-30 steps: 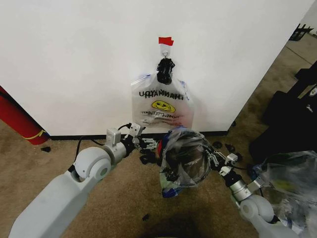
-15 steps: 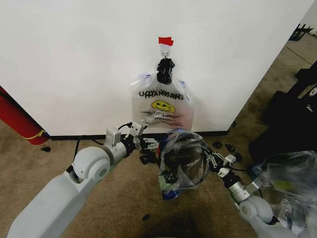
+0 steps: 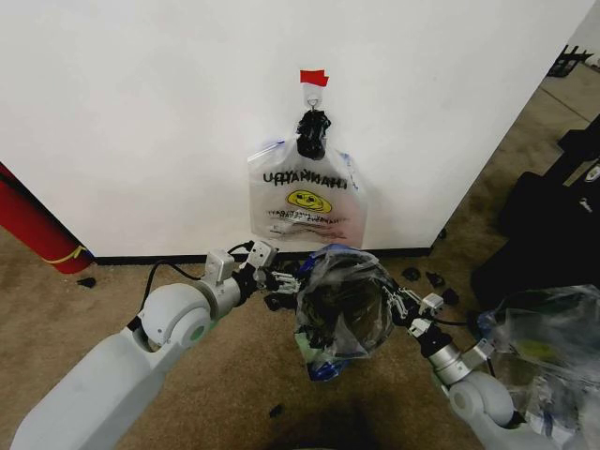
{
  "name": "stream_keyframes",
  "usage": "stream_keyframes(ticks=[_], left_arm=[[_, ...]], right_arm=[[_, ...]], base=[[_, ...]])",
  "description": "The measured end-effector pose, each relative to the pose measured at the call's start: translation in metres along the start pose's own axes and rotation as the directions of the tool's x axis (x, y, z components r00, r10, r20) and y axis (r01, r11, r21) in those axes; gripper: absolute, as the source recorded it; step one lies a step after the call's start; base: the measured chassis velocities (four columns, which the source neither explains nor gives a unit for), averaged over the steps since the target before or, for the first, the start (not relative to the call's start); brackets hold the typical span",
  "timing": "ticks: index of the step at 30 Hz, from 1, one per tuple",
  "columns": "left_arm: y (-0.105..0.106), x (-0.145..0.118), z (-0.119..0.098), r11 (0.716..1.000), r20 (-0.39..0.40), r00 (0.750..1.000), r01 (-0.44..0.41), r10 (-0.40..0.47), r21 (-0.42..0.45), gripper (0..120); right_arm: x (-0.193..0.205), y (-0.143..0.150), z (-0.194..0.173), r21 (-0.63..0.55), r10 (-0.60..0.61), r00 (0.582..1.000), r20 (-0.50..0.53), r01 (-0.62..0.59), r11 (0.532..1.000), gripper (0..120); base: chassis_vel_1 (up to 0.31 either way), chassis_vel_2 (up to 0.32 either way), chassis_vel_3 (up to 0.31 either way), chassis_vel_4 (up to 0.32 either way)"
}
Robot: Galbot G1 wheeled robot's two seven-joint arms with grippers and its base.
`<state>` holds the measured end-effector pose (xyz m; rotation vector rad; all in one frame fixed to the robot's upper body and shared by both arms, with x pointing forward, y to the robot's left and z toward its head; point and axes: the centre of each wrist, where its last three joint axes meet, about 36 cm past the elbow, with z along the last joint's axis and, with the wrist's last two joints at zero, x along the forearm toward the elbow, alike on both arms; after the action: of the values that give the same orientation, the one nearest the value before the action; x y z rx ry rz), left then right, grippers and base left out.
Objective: Pick up the garbage bag from the wall and place it over the trash bin.
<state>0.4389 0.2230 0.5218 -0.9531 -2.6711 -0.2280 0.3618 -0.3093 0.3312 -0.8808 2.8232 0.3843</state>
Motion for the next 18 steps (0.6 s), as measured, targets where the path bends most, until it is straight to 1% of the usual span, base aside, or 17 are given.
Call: stream_keyframes(ticks=[6,13,18], left_arm=[[0.003,0.001,-0.003,1.0,0.011,1.0,-0.001,0.001,0.005,100],[0.004,-0.004,0.003,1.0,-0.018,1.0,-0.024,0.024,-0.002,100],[0.012,-0.012,0.008,1.0,-0.04,0.999,-0.019,0.019,-0.016,100]], right_arm=[[0.003,0.002,0.002,0.003,-0.001,1.0,-0.006,0.001,1.0,1],[0.001,0.002,0.001,0.007,-0.025,1.0,-0.003,0.025,1.0,1],[0.002,-0.004,-0.003,0.024,-0.09,0.996,0.013,0.089,0.996,1]], base=[[0.0,0.0,0.0,0.0],[0.0,0.0,0.0,0.0],[0.0,0.0,0.0,0.0]])
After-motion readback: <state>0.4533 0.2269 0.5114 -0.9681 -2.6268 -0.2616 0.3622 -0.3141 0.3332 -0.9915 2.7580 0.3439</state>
